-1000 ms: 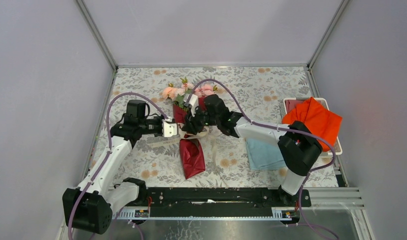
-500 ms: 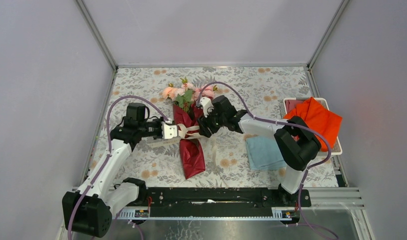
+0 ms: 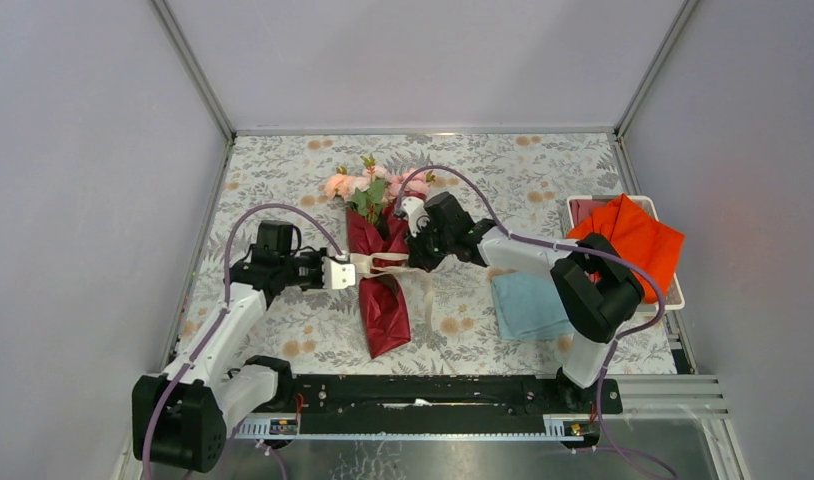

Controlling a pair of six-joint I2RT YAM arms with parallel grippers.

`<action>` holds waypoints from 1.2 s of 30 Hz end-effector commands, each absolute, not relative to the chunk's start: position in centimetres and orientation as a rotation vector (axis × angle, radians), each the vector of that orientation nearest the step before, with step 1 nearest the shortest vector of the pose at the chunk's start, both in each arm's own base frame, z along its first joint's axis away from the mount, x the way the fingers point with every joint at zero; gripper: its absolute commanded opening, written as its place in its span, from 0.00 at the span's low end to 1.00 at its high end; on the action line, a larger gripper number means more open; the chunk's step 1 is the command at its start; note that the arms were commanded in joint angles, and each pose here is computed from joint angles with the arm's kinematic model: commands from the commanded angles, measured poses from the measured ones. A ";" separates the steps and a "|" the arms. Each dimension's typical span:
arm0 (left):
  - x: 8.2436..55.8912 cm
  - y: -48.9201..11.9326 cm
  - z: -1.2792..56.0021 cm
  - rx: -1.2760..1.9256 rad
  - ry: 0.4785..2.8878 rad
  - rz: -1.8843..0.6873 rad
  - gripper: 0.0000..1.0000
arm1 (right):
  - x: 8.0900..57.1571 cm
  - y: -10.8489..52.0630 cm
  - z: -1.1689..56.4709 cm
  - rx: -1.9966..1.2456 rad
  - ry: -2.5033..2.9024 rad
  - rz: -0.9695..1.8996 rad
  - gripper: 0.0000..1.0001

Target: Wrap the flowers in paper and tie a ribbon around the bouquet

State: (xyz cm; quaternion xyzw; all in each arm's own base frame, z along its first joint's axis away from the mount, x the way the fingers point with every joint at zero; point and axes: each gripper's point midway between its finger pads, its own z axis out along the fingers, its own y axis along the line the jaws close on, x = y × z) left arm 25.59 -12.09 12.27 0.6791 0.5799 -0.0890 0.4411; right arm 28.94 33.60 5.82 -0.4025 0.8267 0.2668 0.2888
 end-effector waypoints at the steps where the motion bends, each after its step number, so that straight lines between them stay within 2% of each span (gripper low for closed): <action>1: 25.9 -11.3 10.8 1.739 1.418 -0.156 0.00 | 29.3 34.0 11.7 -1.030 2.066 0.716 0.02; 5: 26.2 -11.5 10.9 1.712 1.426 -0.165 0.00 | 28.6 33.7 13.4 -1.027 1.959 0.746 0.01; 8: 26.4 -12.3 12.2 1.674 1.397 -0.202 0.00 | 27.0 34.8 13.2 -1.091 1.898 0.809 0.07; 12: 26.4 -12.8 12.7 1.657 1.372 -0.227 0.00 | 24.8 37.2 11.8 -1.241 1.880 0.894 0.27; 17: 26.1 -12.9 12.2 1.661 1.367 -0.230 0.00 | 23.9 36.2 12.9 -1.444 1.878 0.850 0.53; 20: 26.1 -12.9 12.1 1.659 1.359 -0.228 0.00 | 24.6 34.7 16.8 -1.426 1.830 0.881 0.63; 23: 26.1 -13.0 12.0 1.660 1.347 -0.223 0.00 | 27.2 33.6 19.9 -1.302 1.775 0.922 0.66; 26: 25.9 -13.1 11.9 1.660 1.342 -0.231 0.00 | 30.1 33.6 19.4 -1.207 1.815 0.880 0.64; 28: 25.9 -13.0 12.0 1.658 1.340 -0.229 0.00 | 31.8 34.3 18.7 -1.173 1.882 0.858 0.53; 32: 26.0 -13.0 12.1 1.658 1.341 -0.220 0.00 | 34.5 34.3 15.0 -1.116 2.019 0.753 0.22; 36: 25.7 -12.9 11.9 1.658 1.346 -0.223 0.00 | 34.9 33.4 12.1 -1.119 2.117 0.683 0.12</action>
